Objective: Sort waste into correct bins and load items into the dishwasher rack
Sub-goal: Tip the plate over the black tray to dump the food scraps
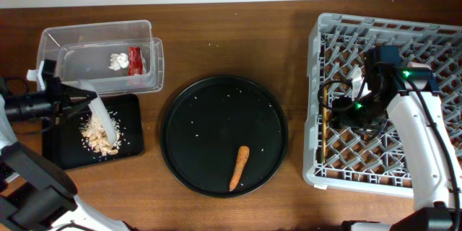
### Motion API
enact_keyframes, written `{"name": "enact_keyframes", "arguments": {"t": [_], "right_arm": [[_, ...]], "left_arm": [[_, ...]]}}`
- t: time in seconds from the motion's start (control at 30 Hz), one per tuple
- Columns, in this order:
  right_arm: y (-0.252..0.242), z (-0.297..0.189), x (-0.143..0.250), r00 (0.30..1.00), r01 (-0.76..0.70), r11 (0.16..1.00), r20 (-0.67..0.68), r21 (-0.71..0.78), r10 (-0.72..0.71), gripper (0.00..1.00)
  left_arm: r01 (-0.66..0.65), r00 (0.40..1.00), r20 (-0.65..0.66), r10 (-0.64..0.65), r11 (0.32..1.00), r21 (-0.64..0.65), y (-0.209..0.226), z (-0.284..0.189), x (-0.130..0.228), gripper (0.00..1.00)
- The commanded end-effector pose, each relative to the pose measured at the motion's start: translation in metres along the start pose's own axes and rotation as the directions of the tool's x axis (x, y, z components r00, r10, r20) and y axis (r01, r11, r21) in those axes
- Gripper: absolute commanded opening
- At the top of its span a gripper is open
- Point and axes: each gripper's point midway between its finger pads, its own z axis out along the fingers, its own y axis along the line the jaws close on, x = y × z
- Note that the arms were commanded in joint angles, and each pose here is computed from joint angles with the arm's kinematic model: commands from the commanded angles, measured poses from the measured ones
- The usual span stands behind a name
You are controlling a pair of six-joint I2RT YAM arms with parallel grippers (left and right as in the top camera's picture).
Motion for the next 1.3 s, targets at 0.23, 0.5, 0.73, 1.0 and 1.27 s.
{"name": "enact_keyframes", "arguments": {"t": [0.23, 0.5, 0.73, 1.0, 1.27], "right_arm": [[-0.004, 0.001, 0.001, 1.000, 0.005, 1.000, -0.004, 0.021, -0.005, 0.69], [-0.004, 0.001, 0.001, 1.000, 0.005, 1.000, -0.004, 0.021, -0.005, 0.69], [-0.004, 0.001, 0.001, 1.000, 0.005, 1.000, -0.004, 0.021, -0.005, 0.69], [-0.004, 0.001, 0.001, 1.000, 0.005, 1.000, -0.004, 0.020, -0.005, 0.69], [-0.004, 0.001, 0.002, 1.000, 0.005, 1.000, -0.005, 0.020, -0.005, 0.69]], "left_arm": [[-0.178, 0.983, 0.072, 0.171, 0.977, 0.117, -0.039, -0.008, -0.001, 0.00], [-0.143, 0.989, 0.051, 0.140, 0.987, 0.075, -0.032, -0.007, 0.000, 0.00], [-0.252, 0.965, -0.048, 0.256, 0.964, 0.090, -0.076, 0.024, 0.027, 0.00], [-0.570, 0.749, -0.347, 0.564, 0.816, 0.096, -0.134, 0.150, 0.093, 0.00], [-0.799, 0.599, -0.556, 0.576, 0.479, -0.365, -0.113, 0.273, 0.148, 0.01]]}}
